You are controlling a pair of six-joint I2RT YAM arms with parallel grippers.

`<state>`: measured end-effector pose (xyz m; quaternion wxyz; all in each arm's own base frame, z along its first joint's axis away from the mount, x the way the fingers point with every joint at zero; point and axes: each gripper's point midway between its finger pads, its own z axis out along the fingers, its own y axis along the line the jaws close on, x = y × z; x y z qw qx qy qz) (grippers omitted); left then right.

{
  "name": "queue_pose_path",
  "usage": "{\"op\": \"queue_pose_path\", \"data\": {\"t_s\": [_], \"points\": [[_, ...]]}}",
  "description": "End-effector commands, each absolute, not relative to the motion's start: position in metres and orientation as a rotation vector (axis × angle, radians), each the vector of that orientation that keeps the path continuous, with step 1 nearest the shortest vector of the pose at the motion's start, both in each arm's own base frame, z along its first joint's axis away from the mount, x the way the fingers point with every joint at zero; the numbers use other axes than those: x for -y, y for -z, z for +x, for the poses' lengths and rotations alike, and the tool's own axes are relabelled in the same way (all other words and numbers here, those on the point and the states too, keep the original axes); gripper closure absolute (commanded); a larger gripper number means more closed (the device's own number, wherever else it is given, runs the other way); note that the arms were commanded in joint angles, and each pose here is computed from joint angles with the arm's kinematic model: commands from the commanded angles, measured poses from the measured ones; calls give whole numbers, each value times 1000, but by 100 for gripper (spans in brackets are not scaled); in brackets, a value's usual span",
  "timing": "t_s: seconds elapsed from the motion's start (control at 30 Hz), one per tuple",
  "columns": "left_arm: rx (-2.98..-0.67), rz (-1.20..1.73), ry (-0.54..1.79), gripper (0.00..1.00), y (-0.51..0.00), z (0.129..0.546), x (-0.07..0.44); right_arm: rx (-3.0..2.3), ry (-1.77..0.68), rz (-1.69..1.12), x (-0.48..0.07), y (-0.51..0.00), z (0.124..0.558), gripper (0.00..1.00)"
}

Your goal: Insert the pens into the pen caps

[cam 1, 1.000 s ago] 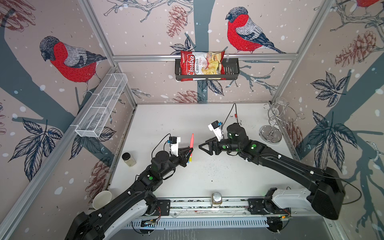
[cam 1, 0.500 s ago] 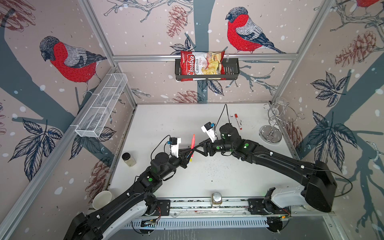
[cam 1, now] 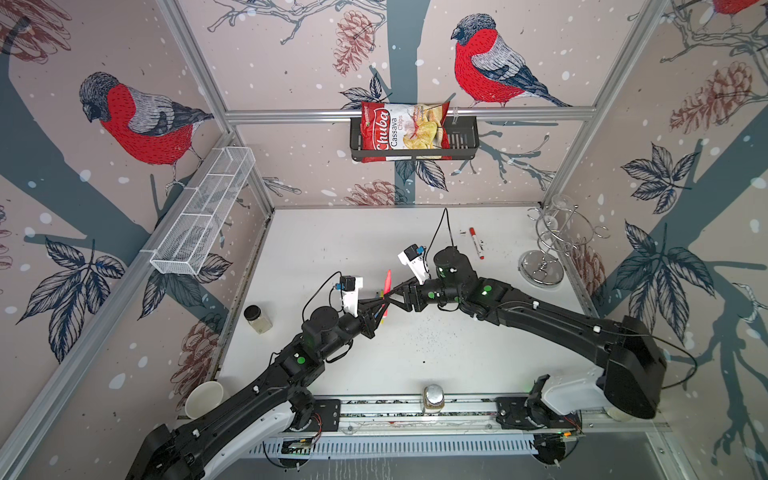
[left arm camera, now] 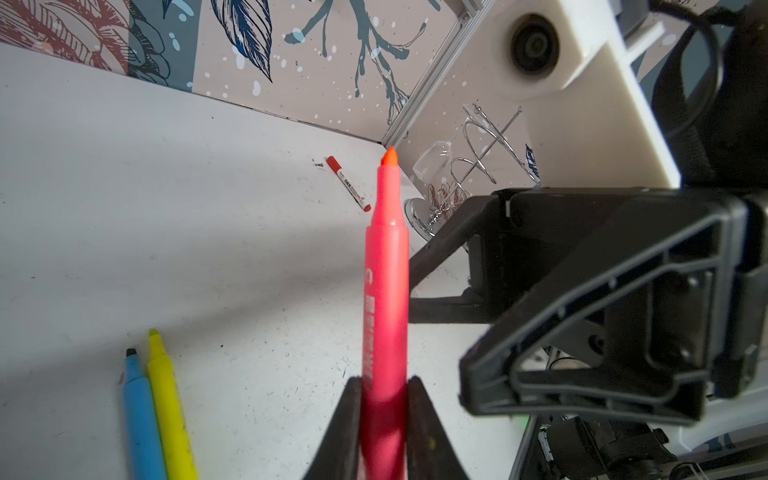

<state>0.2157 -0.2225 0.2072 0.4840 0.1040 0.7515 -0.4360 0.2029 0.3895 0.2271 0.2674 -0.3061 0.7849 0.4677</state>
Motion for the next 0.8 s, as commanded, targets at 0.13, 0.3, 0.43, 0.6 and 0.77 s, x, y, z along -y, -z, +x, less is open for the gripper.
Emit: {"op": "queue_pose_path", "data": {"t_s": [0.13,0.3,0.43,0.6,0.77], "points": [[-1747,237,1098,80,-226,217,224,-2077,-1315,-807,-398,-239,205,50],[-1739,239,1102,80,-227,218,226,-2067,-1347,-796,-401,-243,204,52],[-1740,247,1107,80,-228,217,228,-2066,-1363,-791,-403,-244,204,56],[-1738,246,1108,80,-228,218,229,-2072,-1374,-783,-405,-242,205,63],[-1739,243,1105,81,-227,217,228,-2078,-1380,-776,-405,-240,204,71]]}}
